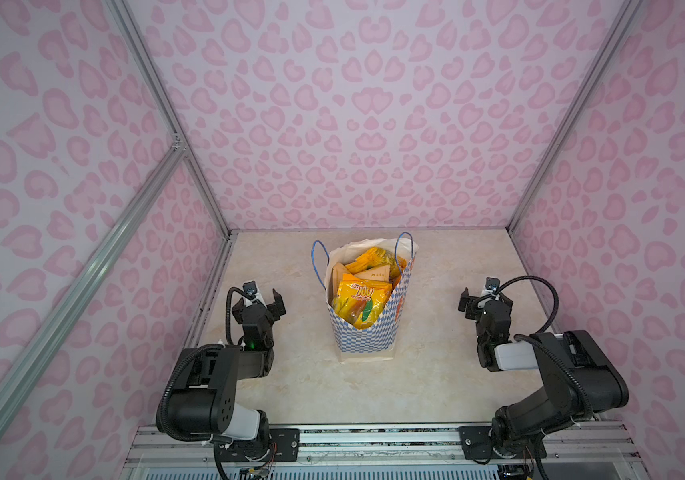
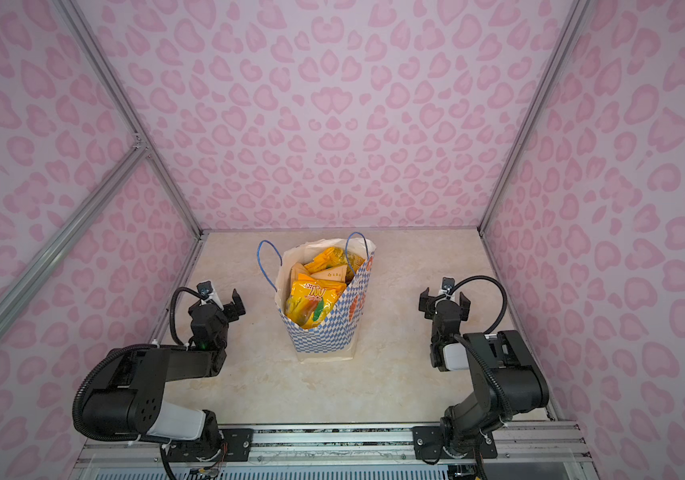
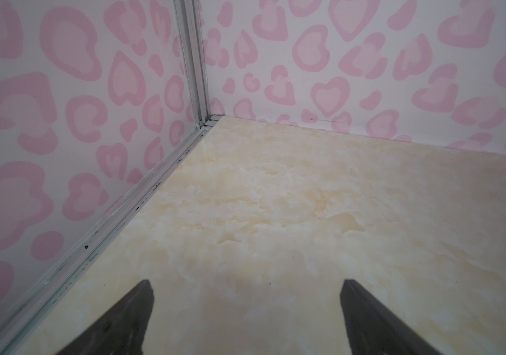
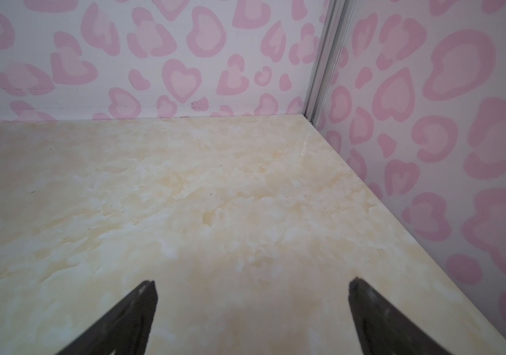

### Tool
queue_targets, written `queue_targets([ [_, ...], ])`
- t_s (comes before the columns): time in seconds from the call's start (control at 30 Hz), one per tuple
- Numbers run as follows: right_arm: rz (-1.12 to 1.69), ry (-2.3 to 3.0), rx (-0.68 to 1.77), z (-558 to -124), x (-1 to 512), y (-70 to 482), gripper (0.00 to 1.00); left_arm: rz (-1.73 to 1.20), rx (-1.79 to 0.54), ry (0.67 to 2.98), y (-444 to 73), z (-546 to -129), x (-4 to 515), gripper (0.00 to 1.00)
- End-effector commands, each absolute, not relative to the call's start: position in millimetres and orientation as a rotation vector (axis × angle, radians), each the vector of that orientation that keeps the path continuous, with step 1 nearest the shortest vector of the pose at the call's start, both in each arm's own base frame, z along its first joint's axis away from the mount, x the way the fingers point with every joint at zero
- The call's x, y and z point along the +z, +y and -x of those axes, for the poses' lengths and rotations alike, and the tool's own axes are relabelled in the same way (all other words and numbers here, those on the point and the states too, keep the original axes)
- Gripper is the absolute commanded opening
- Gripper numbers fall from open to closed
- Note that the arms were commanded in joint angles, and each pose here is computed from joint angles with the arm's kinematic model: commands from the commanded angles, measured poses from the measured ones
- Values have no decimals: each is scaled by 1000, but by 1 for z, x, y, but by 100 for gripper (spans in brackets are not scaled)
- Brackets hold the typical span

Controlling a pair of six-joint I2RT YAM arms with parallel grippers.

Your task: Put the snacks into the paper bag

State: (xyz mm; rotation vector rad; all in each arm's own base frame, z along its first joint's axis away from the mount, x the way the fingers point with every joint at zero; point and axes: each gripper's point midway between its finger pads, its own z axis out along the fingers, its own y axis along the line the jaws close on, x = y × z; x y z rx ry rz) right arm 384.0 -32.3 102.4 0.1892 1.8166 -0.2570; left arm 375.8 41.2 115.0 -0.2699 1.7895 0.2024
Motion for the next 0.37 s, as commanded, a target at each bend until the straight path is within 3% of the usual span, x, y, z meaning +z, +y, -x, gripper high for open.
queue_targets([
  [0.0,-200,1798,-264,-384,105,-34,100,273,196,1770,41,-379,121,97],
  [0.33,-200,1799,-264,-384,105,-34,100,269,191,1777,41,-380,120,97],
])
